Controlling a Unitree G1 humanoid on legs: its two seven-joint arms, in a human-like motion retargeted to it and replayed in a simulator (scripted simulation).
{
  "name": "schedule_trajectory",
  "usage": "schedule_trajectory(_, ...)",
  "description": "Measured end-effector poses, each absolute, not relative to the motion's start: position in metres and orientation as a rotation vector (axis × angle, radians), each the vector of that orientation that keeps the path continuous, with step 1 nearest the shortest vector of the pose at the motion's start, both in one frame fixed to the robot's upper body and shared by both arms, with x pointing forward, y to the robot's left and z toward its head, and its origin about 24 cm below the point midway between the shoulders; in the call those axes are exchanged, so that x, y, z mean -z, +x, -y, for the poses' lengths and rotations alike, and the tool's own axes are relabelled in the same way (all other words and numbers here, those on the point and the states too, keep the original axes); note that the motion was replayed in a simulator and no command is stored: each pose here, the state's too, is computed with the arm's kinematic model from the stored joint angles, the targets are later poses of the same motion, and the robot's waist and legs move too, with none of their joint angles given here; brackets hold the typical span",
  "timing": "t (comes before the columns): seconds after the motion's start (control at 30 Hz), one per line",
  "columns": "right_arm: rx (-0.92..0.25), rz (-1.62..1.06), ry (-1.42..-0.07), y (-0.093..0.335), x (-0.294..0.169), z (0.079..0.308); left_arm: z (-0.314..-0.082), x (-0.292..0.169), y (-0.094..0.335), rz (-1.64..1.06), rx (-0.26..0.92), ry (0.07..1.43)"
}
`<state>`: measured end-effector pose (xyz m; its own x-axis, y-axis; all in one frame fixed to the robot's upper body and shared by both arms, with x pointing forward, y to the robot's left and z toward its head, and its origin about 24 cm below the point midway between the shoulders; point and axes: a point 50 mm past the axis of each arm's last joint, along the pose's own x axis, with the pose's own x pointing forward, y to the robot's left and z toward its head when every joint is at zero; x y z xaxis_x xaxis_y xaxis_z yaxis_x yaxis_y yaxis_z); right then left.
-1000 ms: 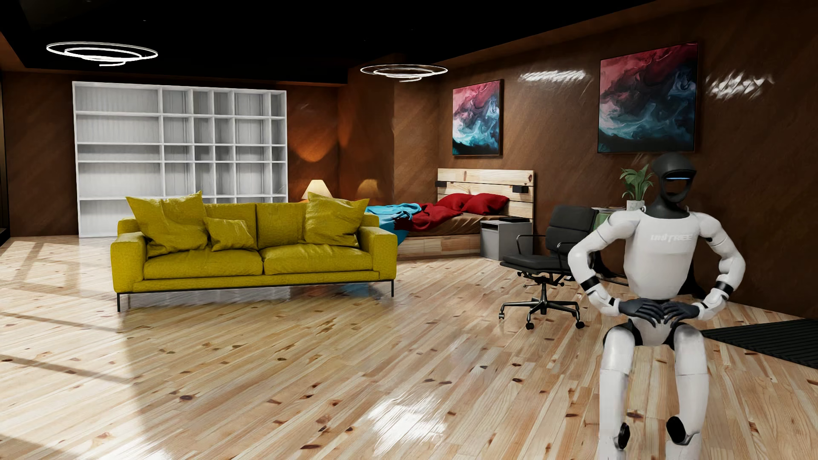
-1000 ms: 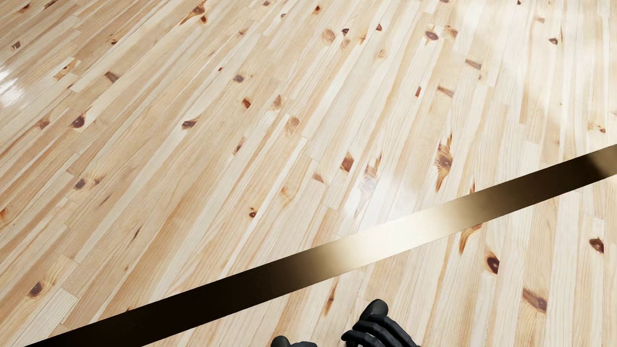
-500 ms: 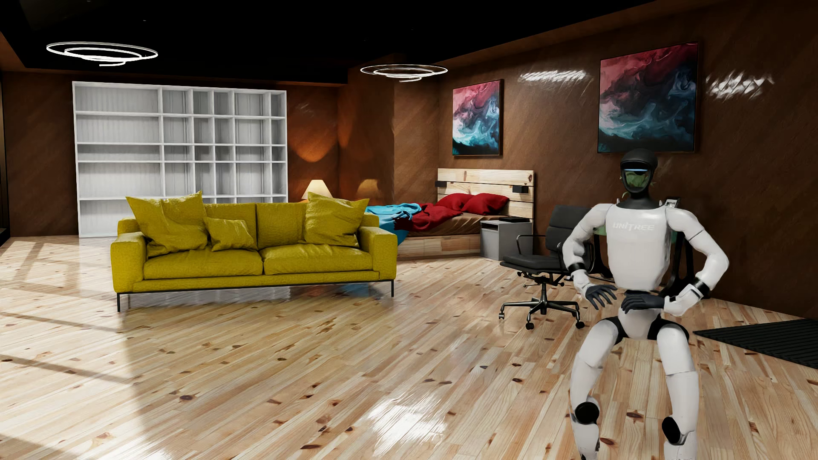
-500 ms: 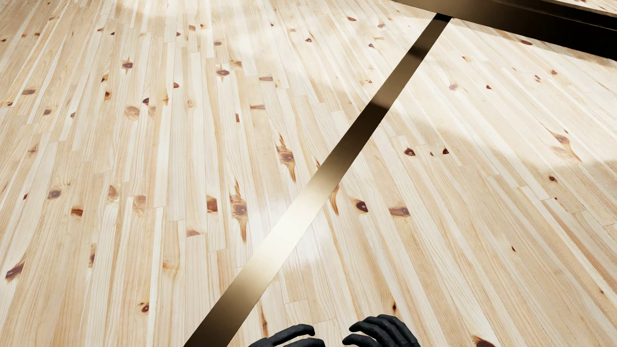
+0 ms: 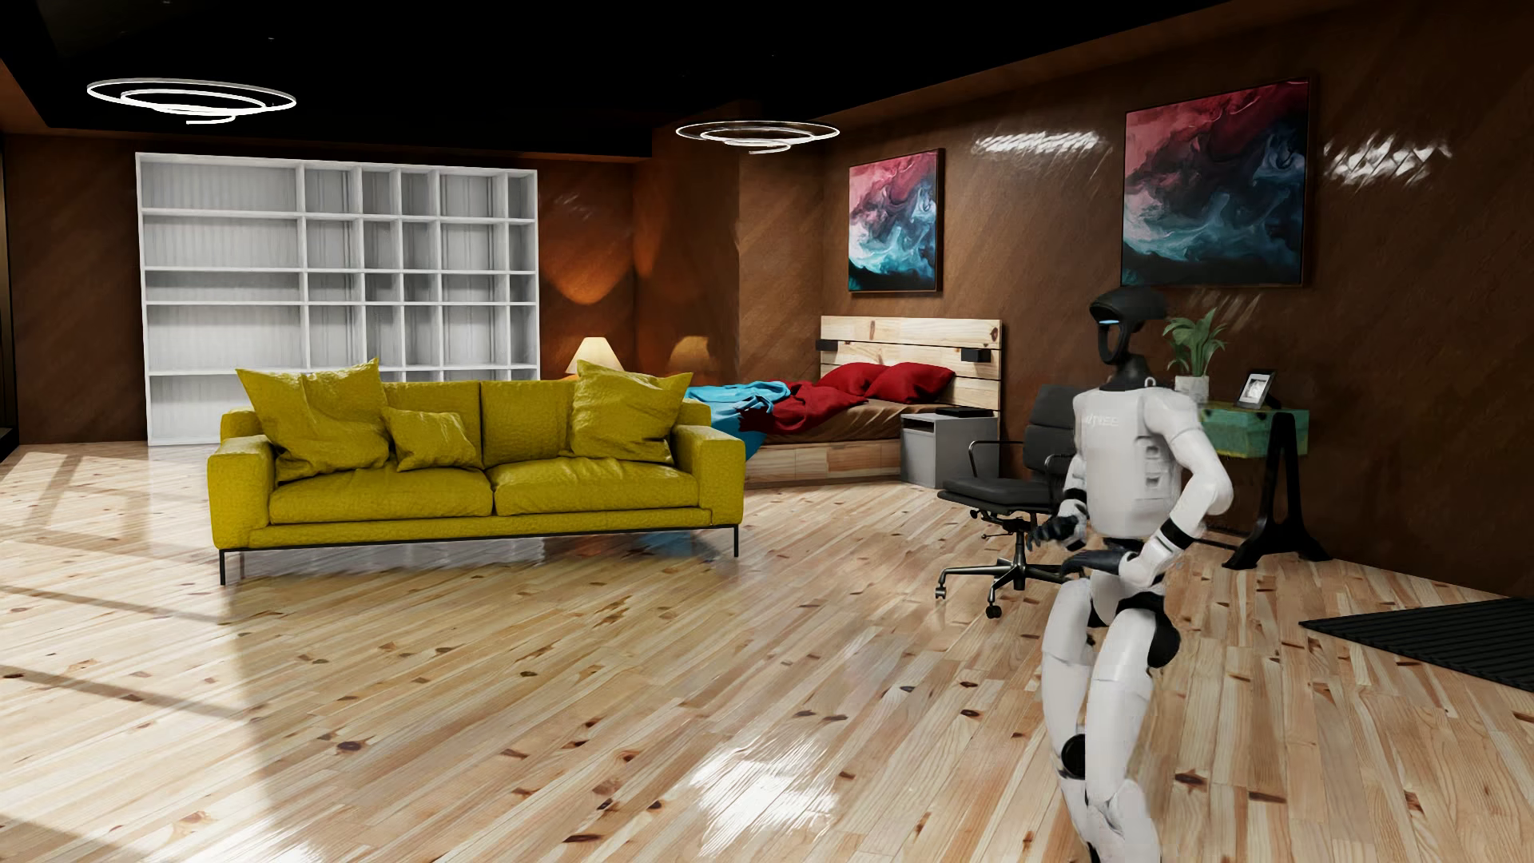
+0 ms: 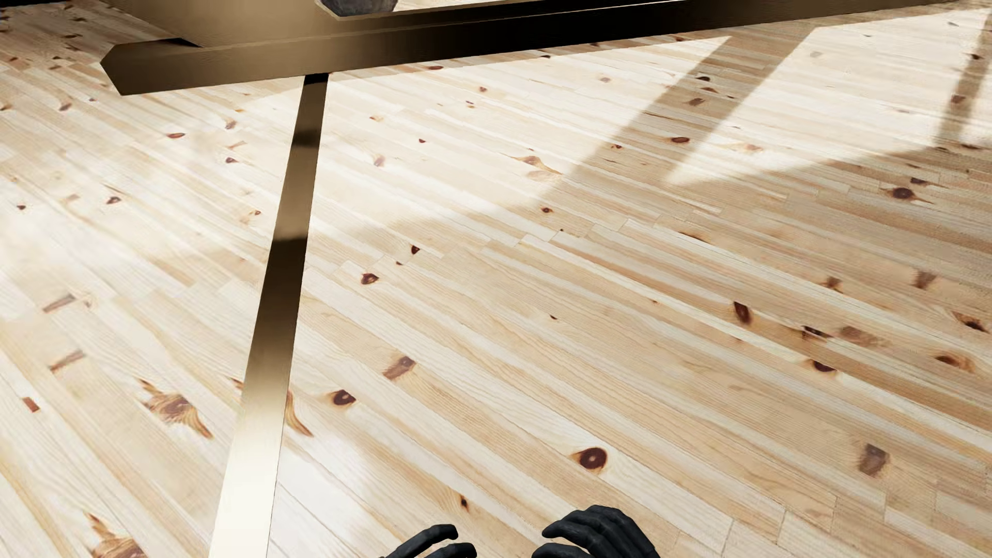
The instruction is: Walk to the sofa
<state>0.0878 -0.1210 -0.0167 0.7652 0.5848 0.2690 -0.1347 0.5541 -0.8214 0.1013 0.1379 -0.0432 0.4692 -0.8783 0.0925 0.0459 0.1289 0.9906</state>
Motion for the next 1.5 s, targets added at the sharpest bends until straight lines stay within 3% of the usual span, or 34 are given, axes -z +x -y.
schedule_trajectory(0.43, -0.391, 0.592, -0.892, 0.089, 0.011, 0.120, -0.129, 0.040, 0.096, 0.949, 1.047, 1.189)
schedule_trajectory(0.63, -0.368, 0.501, -0.960, 0.092, 0.027, 0.136, -0.115, 0.034, 0.105, 0.993, 1.007, 1.153)
schedule_trajectory(0.77, -0.498, 0.477, -1.040, 0.080, 0.036, 0.156, -0.106, 0.032, 0.109, 0.974, 1.004, 1.131)
schedule_trajectory(0.87, -0.500, 0.505, -0.997, 0.087, 0.030, 0.150, -0.102, 0.027, 0.115, 1.020, 0.975, 1.112)
schedule_trajectory(1.0, -0.501, 0.554, -1.040, 0.087, 0.023, 0.151, -0.108, 0.036, 0.107, 0.888, 1.011, 1.088)
schedule_trajectory(1.2, -0.368, 0.558, -1.037, 0.091, 0.020, 0.143, -0.110, 0.037, 0.099, 0.872, 1.022, 1.073)
schedule_trajectory(1.37, -0.369, 0.666, -0.980, 0.101, 0.009, 0.130, -0.116, 0.038, 0.097, 0.791, 0.961, 1.111)
schedule_trajectory(1.5, -0.384, 0.632, -0.994, 0.098, 0.015, 0.132, -0.124, 0.040, 0.092, 0.708, 1.012, 1.108)
